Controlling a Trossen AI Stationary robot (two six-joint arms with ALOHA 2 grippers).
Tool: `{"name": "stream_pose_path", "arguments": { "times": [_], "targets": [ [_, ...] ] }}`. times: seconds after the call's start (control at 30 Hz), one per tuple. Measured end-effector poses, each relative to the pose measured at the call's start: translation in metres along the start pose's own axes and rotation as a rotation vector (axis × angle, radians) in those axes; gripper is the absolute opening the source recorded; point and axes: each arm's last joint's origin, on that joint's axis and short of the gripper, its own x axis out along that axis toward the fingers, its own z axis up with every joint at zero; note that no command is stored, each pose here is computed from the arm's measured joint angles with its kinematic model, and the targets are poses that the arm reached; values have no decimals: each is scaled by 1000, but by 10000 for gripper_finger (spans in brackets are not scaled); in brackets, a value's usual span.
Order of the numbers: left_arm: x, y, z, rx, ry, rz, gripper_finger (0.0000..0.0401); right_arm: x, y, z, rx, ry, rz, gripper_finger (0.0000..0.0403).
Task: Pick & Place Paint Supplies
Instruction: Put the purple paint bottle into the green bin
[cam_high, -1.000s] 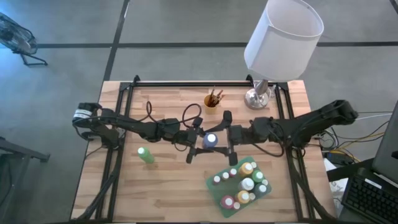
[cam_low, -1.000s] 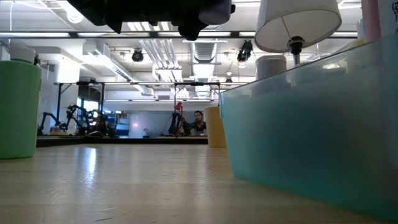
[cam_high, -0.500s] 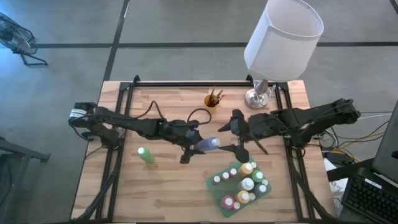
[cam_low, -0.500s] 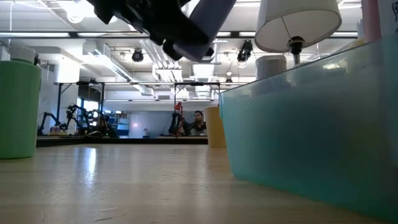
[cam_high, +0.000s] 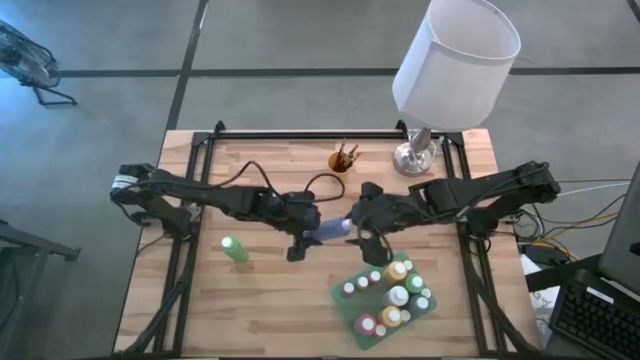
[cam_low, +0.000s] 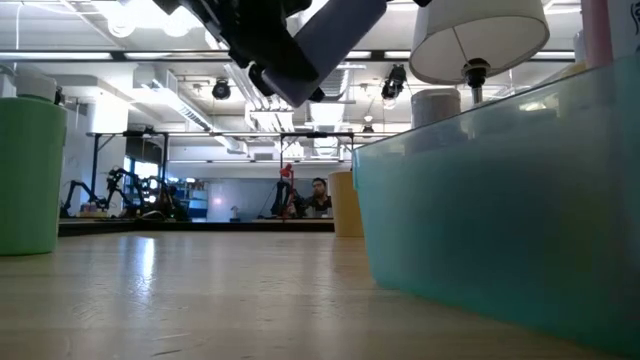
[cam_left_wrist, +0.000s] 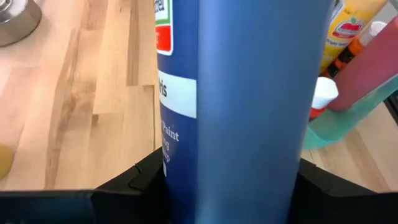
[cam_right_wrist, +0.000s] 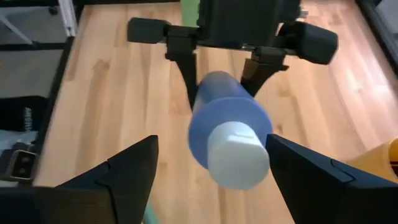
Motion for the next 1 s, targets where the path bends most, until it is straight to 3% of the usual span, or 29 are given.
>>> {"name": "stream_pose_path", "arguments": {
  "times": [0.1,1.0],
  "targets": [
    [-1,0,-1,-1,20,1,217,1,-1,1,-11,-9,-44,281],
    [-4,0,6,29,4,2,217,1,-3,-1,-19,-22,-92,182]
  ]
}}
